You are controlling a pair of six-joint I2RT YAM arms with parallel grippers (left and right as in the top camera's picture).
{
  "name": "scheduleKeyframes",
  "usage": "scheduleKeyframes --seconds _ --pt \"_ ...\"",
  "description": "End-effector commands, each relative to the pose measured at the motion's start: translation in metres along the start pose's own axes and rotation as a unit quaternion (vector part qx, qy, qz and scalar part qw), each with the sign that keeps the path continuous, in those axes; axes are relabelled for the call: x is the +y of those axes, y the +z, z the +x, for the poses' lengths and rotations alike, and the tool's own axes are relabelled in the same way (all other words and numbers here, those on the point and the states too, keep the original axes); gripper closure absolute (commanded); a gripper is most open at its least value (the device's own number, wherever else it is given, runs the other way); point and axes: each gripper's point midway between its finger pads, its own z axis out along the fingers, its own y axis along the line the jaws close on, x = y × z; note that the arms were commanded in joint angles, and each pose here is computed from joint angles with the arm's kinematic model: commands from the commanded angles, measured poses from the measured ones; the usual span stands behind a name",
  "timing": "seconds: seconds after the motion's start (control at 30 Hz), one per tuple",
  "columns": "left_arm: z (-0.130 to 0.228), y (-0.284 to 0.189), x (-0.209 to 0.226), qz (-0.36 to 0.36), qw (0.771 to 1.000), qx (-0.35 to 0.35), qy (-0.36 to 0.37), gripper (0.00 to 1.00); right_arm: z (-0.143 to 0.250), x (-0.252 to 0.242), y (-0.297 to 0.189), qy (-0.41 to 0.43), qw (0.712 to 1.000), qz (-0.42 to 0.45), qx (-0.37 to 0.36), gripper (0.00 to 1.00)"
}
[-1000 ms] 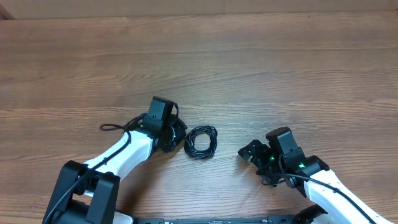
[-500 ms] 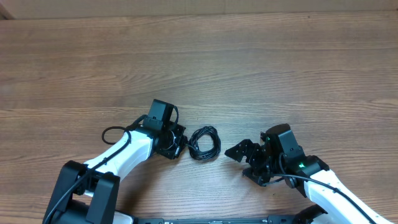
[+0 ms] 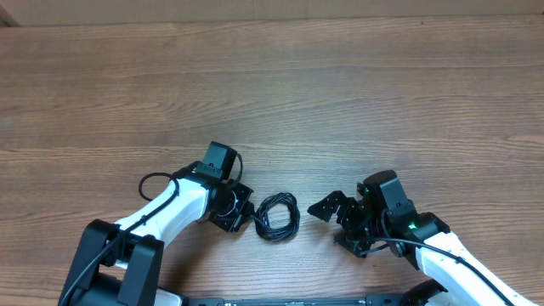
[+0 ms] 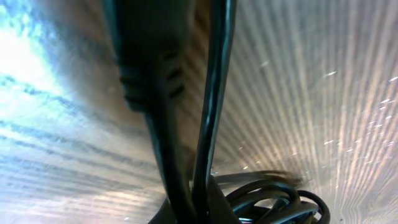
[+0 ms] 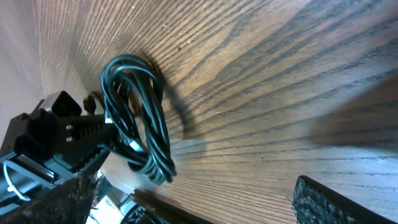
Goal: Untangle cables
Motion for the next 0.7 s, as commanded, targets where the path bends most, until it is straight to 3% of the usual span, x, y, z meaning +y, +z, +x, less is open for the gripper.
scheduleKeyframes --seconds 0.0,0.17,0.3,0.47,0.67 --pt "0.015 -0.001 -0.004 0.006 0.999 0.038 0.013 0.95 -0.004 0.002 -0.002 -0.004 1.000 0.001 -0.012 0.00" --pt "0.016 -0.001 -0.005 0.006 0.999 0.042 0.004 0.96 -0.003 -0.006 -0.002 0.005 1.000 0.018 -0.012 0.00" --pt "0.019 -0.001 -0.002 -0.002 0.997 0.050 -0.054 0.96 -0.001 -0.011 -0.002 0.007 1.000 0.027 -0.008 0.00" --pt "0.015 -0.001 -0.002 -0.001 0.996 0.038 -0.075 0.96 0.000 -0.011 -0.002 -0.041 0.999 0.028 -0.006 0.00" --pt "0.002 -0.001 0.000 -0.005 0.999 0.001 -0.040 0.96 -0.001 0.007 -0.002 -0.047 0.999 -0.011 -0.002 0.14"
